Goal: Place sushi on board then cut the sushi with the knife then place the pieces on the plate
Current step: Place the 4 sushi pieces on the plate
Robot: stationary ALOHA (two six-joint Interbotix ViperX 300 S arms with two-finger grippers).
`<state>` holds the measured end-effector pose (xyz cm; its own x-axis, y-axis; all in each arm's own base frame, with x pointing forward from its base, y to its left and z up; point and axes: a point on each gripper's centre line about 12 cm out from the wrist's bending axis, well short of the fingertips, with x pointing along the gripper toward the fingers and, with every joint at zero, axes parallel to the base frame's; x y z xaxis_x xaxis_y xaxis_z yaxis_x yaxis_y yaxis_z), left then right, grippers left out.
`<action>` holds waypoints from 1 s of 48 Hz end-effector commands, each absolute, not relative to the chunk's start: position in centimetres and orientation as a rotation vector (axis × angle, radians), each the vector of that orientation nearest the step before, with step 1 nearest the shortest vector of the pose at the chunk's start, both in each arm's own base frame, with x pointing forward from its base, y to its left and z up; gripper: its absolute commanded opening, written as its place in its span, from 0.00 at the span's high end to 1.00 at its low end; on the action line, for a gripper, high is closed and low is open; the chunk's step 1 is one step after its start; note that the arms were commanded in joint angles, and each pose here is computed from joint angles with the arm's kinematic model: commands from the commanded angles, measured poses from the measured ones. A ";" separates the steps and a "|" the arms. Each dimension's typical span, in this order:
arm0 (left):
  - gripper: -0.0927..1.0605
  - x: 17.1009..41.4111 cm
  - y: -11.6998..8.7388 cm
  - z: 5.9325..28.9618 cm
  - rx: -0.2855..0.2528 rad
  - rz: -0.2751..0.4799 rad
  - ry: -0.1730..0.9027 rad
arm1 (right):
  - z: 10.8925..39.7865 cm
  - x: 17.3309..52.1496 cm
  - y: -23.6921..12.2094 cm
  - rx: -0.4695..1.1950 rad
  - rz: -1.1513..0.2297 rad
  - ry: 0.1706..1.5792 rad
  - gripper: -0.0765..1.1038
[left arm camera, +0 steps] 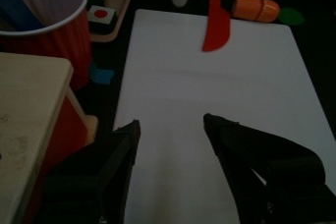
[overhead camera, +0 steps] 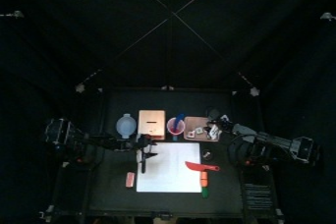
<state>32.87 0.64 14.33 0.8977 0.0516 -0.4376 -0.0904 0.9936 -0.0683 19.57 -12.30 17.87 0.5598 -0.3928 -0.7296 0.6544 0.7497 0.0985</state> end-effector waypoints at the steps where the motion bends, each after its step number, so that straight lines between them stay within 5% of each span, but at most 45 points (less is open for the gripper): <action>1: 0.14 33.4 0.7 15.3 -0.086 0.073 0.415 | 18.5 19.8 -12.3 0.378 -0.629 0.717 0.22; 48: 0.14 33.5 0.9 15.3 -0.086 0.078 0.415 | 18.7 18.3 -10.7 0.411 -0.610 0.671 0.22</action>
<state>32.91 0.69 14.37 0.8983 0.0529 -0.4363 -0.0911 0.9936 -0.0671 18.03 -10.47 18.13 0.6090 -0.3799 -0.6963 0.6436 0.7497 0.1539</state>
